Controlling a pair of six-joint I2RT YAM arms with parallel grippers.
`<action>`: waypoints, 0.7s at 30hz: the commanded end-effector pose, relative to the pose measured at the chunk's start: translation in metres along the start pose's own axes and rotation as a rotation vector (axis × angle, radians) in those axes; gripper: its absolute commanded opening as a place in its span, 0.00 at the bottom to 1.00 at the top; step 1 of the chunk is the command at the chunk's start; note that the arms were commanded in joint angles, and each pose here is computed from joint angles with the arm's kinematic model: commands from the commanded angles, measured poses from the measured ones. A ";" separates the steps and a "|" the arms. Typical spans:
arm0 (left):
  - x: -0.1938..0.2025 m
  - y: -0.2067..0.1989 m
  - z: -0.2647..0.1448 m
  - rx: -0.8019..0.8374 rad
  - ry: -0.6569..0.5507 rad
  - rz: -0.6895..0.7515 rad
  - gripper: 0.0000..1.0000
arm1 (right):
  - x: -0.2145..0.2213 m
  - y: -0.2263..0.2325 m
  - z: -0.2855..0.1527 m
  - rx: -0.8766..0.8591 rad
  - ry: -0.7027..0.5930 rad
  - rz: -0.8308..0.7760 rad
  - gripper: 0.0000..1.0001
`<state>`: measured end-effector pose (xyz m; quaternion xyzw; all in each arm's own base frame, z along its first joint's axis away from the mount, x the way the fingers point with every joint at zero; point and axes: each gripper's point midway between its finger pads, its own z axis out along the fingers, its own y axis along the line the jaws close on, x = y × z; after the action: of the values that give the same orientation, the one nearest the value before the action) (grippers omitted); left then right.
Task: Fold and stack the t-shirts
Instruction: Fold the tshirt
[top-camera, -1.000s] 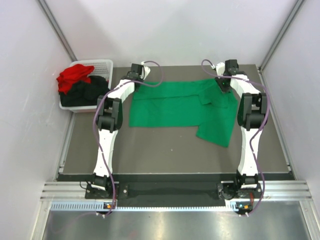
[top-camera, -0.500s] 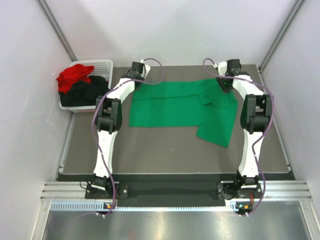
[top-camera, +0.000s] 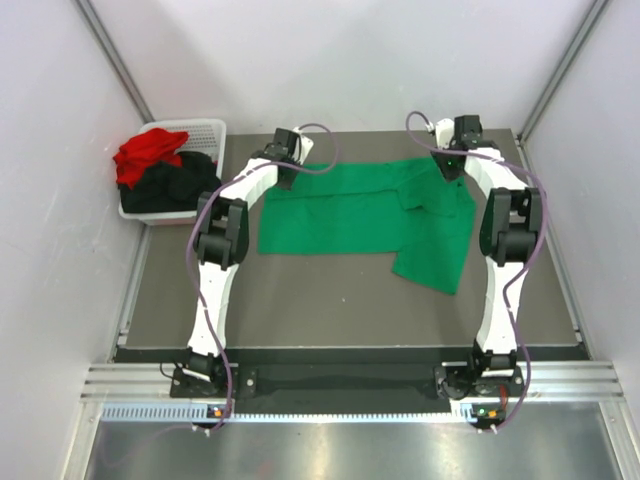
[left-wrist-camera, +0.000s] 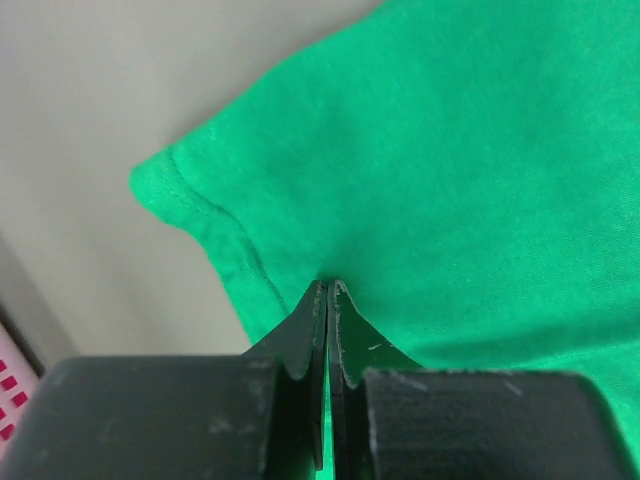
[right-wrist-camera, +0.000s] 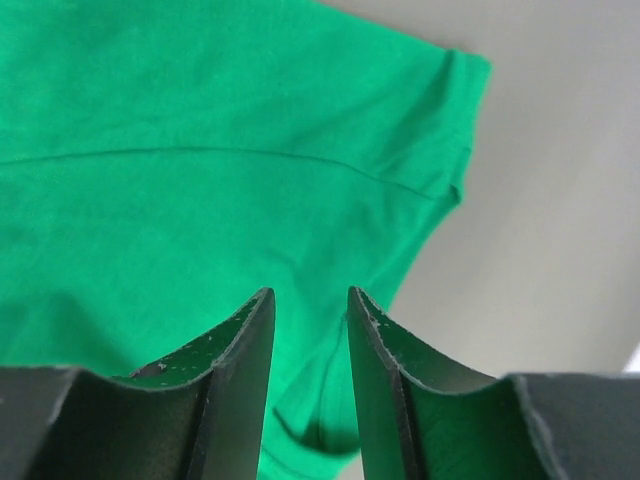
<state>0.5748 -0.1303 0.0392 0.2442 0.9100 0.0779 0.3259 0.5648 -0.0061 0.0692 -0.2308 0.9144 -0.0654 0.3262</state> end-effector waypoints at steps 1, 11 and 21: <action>0.023 -0.010 0.015 0.032 0.059 0.003 0.00 | -0.001 -0.006 0.014 0.000 0.007 -0.009 0.36; 0.036 -0.004 0.051 -0.001 0.086 0.040 0.00 | 0.013 -0.036 0.044 0.056 0.062 -0.027 0.33; 0.025 0.011 0.054 -0.056 0.056 0.052 0.00 | 0.008 -0.039 0.047 0.065 0.057 -0.030 0.33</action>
<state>0.6119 -0.1257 0.0335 0.2494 0.8915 0.1170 0.3597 0.6021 -0.0367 0.0391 -0.2321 0.9162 -0.0993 0.3113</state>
